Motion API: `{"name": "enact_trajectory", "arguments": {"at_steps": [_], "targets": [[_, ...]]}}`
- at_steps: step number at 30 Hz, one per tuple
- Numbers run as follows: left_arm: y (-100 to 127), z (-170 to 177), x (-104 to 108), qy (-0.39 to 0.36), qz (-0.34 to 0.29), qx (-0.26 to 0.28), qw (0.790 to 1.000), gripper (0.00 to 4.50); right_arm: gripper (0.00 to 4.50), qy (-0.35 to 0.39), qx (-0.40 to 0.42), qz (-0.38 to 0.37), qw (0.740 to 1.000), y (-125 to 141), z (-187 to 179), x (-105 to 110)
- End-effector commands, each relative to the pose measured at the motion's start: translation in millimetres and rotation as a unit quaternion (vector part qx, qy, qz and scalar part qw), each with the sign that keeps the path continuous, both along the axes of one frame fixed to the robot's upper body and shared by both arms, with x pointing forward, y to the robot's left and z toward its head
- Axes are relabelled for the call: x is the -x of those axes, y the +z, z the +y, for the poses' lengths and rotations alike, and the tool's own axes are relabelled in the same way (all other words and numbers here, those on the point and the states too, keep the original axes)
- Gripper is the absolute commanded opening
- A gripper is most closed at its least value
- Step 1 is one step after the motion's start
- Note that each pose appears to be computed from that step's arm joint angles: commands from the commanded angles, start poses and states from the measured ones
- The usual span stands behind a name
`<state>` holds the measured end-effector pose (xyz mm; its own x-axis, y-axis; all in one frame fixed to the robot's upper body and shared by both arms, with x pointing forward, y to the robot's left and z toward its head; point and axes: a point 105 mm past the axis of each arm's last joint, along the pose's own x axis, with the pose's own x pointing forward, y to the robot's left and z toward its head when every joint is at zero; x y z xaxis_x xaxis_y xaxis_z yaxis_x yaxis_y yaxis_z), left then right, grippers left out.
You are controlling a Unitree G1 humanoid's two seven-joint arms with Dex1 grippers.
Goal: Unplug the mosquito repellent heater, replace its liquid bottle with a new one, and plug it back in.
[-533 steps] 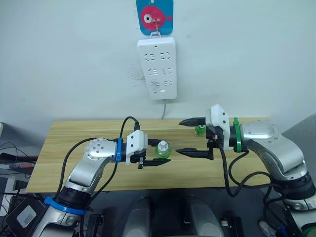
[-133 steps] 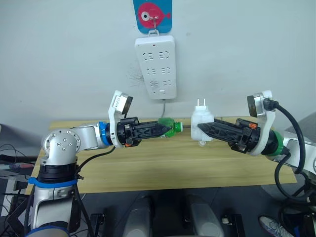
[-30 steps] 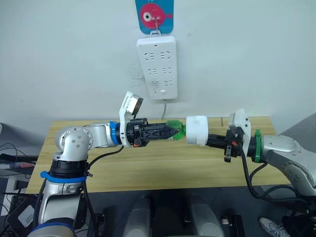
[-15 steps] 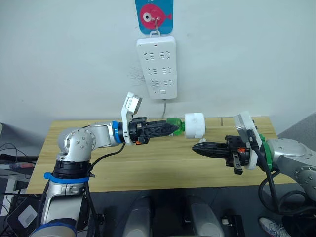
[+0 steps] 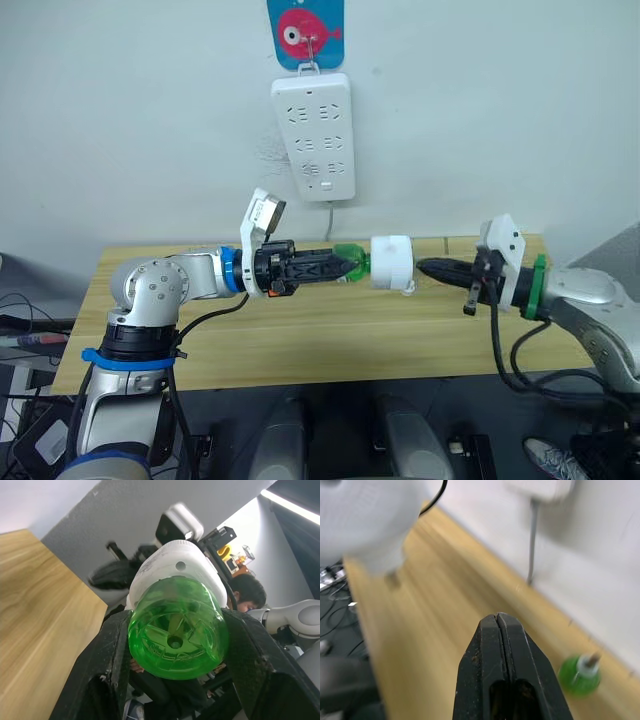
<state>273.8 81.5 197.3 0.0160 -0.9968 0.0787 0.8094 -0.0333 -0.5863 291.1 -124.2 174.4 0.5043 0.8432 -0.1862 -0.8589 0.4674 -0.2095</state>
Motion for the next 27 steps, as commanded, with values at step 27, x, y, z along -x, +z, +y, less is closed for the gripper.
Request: {"name": "enact_trajectory", "arguments": {"at_steps": [27], "targets": [[-11, -7, -3, -0.001, -0.104, -0.052, 0.993, 2.34, 0.0, 0.107, -0.108, 0.1, 0.983, 49, 45, 49]]}}
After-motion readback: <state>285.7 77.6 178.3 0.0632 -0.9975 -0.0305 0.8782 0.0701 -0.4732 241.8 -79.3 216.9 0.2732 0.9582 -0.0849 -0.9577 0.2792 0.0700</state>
